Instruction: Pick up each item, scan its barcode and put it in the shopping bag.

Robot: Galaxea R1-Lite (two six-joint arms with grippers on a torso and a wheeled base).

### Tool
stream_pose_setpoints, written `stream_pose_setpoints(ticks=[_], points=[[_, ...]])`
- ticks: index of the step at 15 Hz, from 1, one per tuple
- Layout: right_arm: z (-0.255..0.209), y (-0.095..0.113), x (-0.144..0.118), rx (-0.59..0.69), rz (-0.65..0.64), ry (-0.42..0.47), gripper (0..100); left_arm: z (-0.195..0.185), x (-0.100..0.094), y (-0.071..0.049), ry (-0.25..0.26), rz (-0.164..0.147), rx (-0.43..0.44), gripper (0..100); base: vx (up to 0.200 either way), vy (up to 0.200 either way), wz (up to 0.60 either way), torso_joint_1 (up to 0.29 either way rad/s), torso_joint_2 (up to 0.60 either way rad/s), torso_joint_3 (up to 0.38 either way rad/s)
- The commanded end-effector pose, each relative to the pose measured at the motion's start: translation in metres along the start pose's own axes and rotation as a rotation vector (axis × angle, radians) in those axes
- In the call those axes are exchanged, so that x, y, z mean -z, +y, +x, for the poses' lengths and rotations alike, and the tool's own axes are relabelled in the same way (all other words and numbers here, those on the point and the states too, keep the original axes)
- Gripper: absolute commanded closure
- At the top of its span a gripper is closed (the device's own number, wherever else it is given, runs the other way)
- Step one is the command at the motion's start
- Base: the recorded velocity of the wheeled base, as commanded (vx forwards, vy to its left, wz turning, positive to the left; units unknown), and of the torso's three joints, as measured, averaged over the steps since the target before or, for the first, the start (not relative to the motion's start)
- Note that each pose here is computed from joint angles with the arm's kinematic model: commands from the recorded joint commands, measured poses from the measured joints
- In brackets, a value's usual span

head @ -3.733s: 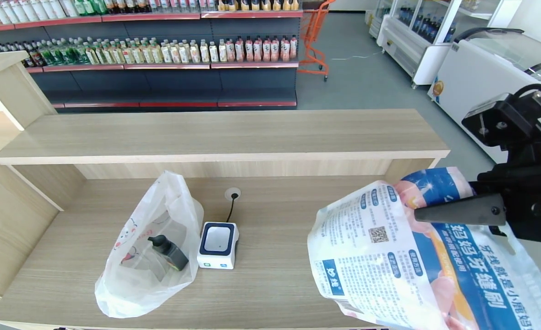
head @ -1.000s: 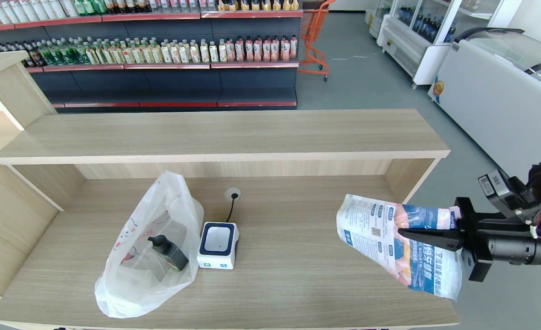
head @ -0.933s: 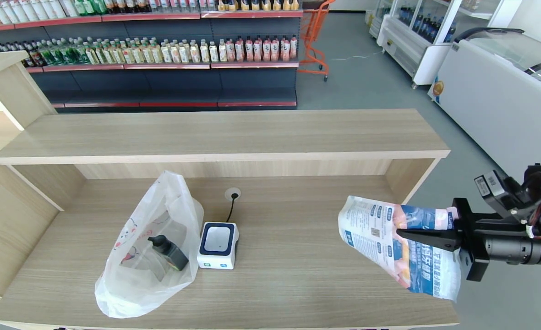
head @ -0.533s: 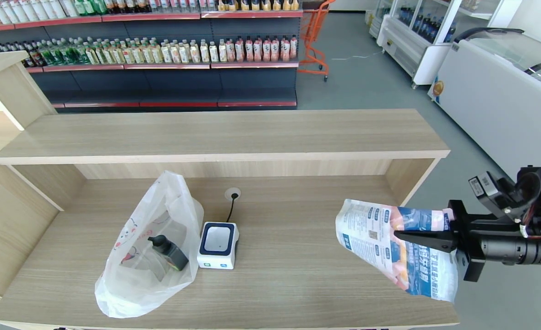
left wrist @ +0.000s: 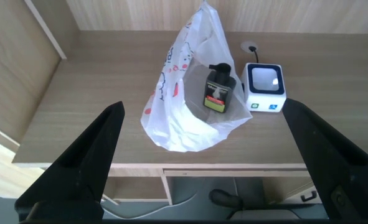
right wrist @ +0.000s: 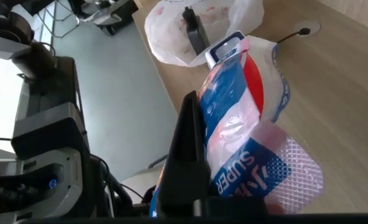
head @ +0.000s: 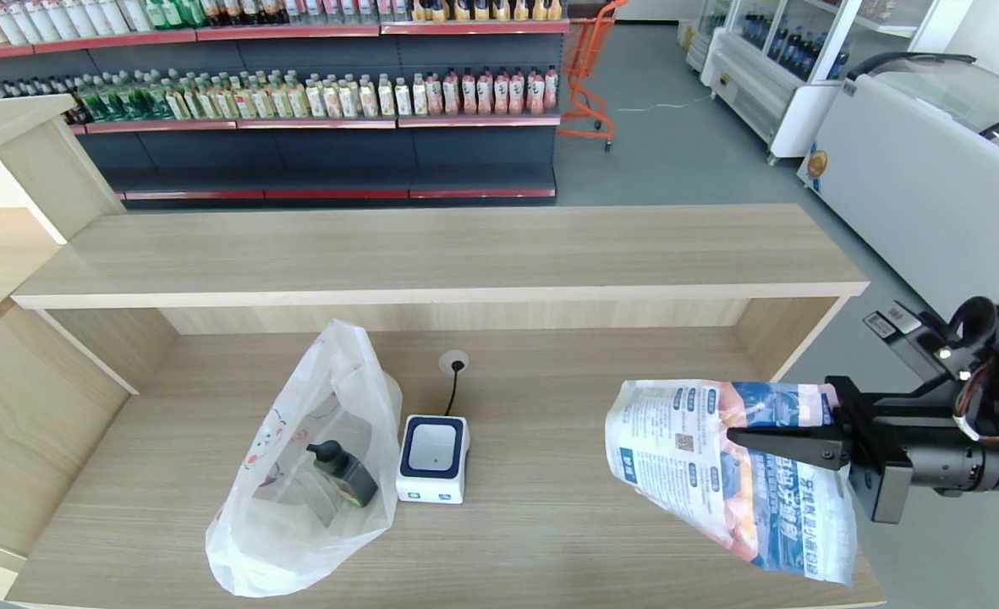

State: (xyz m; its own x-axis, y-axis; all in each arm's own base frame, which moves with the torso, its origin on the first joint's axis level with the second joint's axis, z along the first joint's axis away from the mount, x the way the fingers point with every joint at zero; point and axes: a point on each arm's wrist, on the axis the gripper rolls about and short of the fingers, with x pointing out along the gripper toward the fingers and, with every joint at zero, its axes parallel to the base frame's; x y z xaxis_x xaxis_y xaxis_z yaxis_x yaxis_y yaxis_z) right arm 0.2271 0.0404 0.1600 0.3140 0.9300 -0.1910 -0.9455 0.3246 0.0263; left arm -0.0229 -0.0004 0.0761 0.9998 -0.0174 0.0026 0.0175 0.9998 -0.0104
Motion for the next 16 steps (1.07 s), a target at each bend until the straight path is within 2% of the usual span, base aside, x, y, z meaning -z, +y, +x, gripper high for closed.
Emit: stream_pose_setpoints(ticks=[1,7,10,16], points=[[0.001,0.001,-0.002,-0.006,-0.011,-0.004,100,0.000,0.000,0.000,-0.001,0.000,-0.001,0,0.000,0.200,0.00,0.002,0.00,0.007],[0.006,-0.003,0.006,-0.009,0.018,0.015,100,0.000,0.000,0.000,-0.001,0.003,-0.001,0,0.000,0.200,0.00,0.001,0.00,0.003],[0.011,-0.013,0.014,0.024,0.024,0.044,100,0.000,0.000,0.000,-0.001,0.004,0.001,0,0.000,0.200,0.00,0.004,0.00,0.002],[0.027,-0.038,0.025,0.060,-0.020,0.088,100,0.000,0.000,0.000,-0.001,0.004,0.001,0,0.000,0.000,0.00,0.000,0.00,0.000]])
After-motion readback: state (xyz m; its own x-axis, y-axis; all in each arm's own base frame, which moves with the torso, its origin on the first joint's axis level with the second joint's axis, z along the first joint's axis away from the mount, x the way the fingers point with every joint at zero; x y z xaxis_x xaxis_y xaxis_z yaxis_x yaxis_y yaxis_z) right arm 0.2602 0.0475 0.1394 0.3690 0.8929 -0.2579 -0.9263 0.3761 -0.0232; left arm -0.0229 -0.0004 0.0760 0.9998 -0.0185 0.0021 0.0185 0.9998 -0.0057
